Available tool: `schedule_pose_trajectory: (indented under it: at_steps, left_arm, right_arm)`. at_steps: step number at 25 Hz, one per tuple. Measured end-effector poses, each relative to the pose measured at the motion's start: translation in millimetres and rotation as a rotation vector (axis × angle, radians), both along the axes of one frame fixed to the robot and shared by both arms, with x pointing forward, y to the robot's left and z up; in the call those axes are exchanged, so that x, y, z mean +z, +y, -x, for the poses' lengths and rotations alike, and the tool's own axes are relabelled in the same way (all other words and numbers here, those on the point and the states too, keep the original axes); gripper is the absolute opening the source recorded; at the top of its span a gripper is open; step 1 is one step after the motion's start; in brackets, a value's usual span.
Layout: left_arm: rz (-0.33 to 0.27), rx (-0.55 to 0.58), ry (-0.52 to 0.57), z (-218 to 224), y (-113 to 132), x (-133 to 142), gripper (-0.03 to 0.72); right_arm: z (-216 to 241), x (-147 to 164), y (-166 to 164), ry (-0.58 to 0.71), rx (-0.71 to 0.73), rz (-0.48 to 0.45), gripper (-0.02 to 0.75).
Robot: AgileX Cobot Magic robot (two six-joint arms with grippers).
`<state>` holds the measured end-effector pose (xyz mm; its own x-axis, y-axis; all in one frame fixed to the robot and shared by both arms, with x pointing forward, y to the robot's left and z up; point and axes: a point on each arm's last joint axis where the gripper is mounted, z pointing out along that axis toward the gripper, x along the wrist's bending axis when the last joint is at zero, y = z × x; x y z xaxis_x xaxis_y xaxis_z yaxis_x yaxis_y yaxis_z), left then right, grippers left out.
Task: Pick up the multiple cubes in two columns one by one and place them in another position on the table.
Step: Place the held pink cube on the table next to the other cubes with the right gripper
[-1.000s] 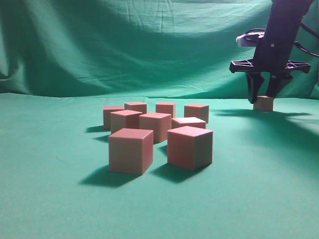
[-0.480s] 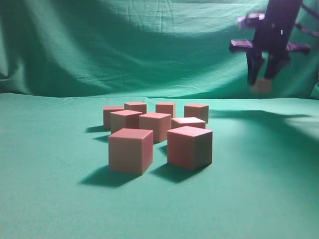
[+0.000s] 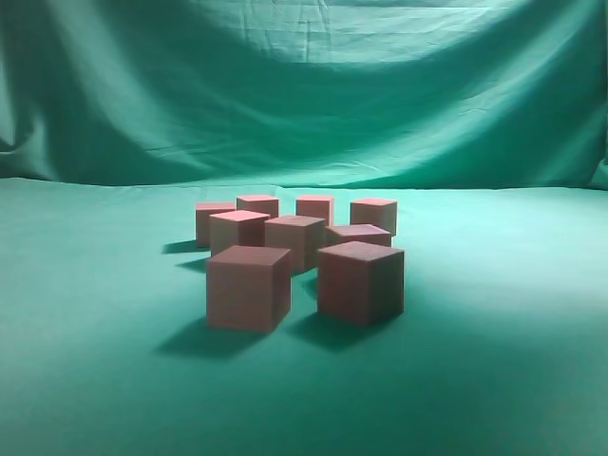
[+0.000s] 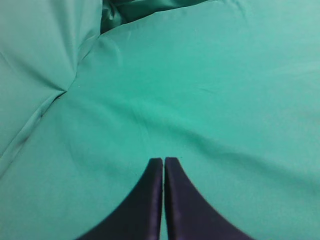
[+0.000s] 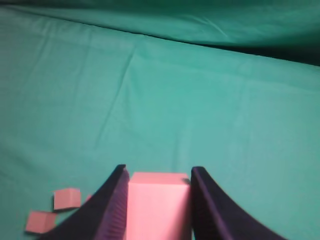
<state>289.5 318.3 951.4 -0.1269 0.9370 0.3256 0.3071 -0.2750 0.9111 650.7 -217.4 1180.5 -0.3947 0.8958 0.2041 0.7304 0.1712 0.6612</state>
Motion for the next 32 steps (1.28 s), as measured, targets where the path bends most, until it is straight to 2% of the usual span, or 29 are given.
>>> schedule_pose_trajectory:
  at_steps: [3, 6, 11, 13, 16, 20, 24, 28, 32]
  left_arm:
    - [0.000, 0.000, 0.000, 0, 0, 0, 0.000]
    - [0.000, 0.000, 0.000, 0, 0, 0, 0.000]
    - [0.000, 0.000, 0.000, 0, 0, 0, 0.000]
    - [0.000, 0.000, 0.000, 0, 0, 0, 0.000]
    - [0.000, 0.000, 0.000, 0, 0, 0, 0.000]
    - [0.000, 0.000, 0.000, 0, 0, 0, 0.000]
    - [0.000, 0.000, 0.000, 0, 0, 0, 0.000]
    - [0.000, 0.000, 0.000, 0, 0, 0, 0.000]
    - [0.000, 0.000, 0.000, 0, 0, 0, 0.000]
  right_arm:
    - [30, 22, -3, -0.024, 0.016, 0.003, 0.265]
    - [60, 30, -4, -0.015, 0.039, -0.014, 0.265]
    - [115, 26, 2, -0.021, 0.162, -0.094, 0.265]
    - [137, 20, 13, -0.038, 0.240, -0.087, 0.265]
    - [169, 9, 38, -0.047, 0.381, -0.075, 0.265]
    - [198, -12, 79, 0.013, 0.557, -0.067, 0.265]
    - [216, -34, 123, 0.034, 0.694, -0.014, 0.265]
    - [221, -64, 165, 0.062, 0.748, 0.054, 0.265]
    - [214, -109, 197, 0.126, 0.731, 0.169, 0.265]
